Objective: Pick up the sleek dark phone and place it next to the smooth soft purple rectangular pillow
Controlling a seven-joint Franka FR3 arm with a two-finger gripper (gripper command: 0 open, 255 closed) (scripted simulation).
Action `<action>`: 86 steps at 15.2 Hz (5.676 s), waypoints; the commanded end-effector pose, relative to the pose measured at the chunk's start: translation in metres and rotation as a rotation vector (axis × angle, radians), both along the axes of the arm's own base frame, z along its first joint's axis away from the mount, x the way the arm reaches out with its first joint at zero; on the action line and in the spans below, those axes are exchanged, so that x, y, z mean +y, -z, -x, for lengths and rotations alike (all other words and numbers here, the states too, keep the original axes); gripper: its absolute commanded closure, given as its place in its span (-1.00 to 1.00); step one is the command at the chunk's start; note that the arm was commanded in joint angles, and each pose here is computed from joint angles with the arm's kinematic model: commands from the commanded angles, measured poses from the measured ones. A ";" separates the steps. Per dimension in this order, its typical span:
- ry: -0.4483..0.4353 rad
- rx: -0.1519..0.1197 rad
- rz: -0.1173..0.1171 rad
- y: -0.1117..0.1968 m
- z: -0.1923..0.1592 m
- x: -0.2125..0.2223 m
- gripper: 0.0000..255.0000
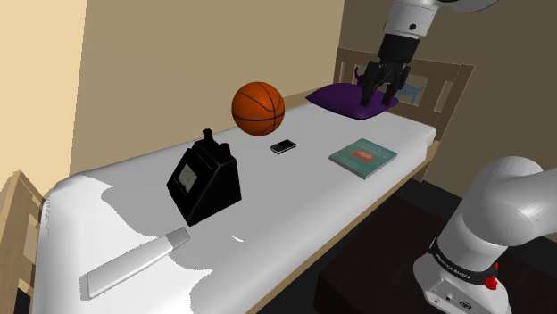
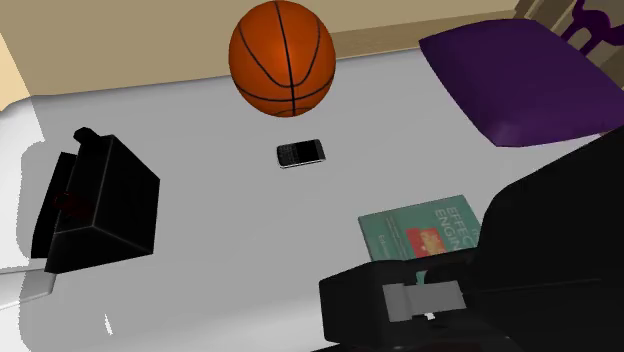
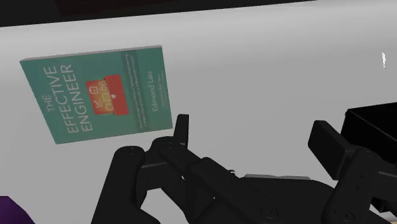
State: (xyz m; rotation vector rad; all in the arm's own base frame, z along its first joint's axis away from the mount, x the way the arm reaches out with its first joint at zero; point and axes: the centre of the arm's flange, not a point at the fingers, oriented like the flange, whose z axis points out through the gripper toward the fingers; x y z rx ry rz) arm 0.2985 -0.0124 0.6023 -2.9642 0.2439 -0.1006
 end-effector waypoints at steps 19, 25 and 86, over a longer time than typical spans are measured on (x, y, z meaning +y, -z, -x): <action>0.716 0.081 0.011 0.121 -0.190 0.068 -1.00; 0.955 0.108 0.014 0.165 -0.256 0.059 -1.00; 1.305 0.148 0.020 0.129 -0.344 0.020 1.00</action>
